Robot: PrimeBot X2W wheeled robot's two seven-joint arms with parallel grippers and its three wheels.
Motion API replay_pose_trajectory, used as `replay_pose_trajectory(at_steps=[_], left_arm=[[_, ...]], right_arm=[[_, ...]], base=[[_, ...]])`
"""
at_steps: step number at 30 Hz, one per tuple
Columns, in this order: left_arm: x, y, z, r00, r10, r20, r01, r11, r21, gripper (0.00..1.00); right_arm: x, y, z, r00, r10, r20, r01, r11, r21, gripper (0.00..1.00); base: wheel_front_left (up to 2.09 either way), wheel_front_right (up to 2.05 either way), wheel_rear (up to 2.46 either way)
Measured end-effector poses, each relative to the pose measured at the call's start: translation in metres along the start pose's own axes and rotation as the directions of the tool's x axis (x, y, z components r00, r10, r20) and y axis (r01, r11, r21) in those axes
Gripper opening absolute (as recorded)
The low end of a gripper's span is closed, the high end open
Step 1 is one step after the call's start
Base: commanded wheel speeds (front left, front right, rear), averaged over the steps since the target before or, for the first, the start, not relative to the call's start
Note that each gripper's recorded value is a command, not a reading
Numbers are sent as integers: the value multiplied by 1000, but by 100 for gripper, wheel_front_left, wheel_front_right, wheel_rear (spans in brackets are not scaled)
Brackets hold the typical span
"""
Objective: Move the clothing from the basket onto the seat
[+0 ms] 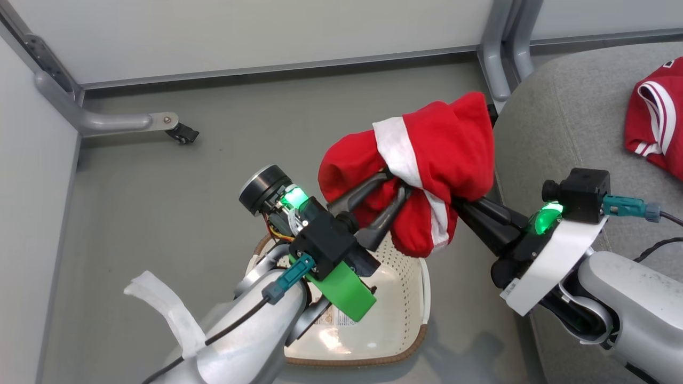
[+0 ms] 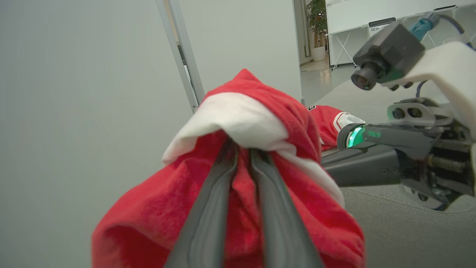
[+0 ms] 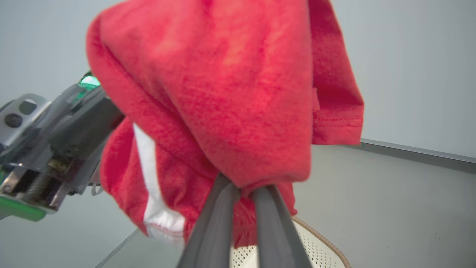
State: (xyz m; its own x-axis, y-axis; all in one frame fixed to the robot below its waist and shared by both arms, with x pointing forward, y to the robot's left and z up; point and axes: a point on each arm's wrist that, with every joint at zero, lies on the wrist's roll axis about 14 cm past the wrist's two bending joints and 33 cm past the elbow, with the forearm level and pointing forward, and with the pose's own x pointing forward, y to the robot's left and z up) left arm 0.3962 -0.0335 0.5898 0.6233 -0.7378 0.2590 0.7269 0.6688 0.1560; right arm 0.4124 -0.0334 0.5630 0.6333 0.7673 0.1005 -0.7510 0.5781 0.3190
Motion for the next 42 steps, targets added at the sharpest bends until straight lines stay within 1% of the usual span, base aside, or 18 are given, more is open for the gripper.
replay_pose_trajectory(at_steps=[17, 22, 26, 32, 37, 42], left_arm=[[0, 2, -4, 1000, 15, -8, -15, 1000, 0, 100], [2, 2, -5, 1000, 14, -5, -14, 1000, 0, 100], [4, 0, -5, 1000, 4, -3, -4, 1000, -4, 100], [9, -8, -11, 1000, -23, -7, 23, 1000, -21, 100], [16, -20, -17, 998, -64, -7, 63, 997, -42, 100], [24, -34, -24, 993, -115, -10, 114, 991, -67, 100]], right_arm=[[-2, -5, 2, 999, -24, 24, 24, 1000, -3, 0], [-4, -10, 3, 999, -41, 31, 42, 999, -19, 0], [-6, -18, 13, 995, -72, 72, 76, 996, -45, 0], [-15, -34, 28, 980, -142, 141, 154, 985, -74, 0], [-30, -50, 41, 957, -212, 197, 233, 968, -90, 0], [-50, -68, 53, 925, -289, 246, 322, 941, -102, 0]], base=[[0, 0, 0], [0, 0, 0], [0, 0, 0], [0, 0, 0], [0, 0, 0], [0, 0, 0]])
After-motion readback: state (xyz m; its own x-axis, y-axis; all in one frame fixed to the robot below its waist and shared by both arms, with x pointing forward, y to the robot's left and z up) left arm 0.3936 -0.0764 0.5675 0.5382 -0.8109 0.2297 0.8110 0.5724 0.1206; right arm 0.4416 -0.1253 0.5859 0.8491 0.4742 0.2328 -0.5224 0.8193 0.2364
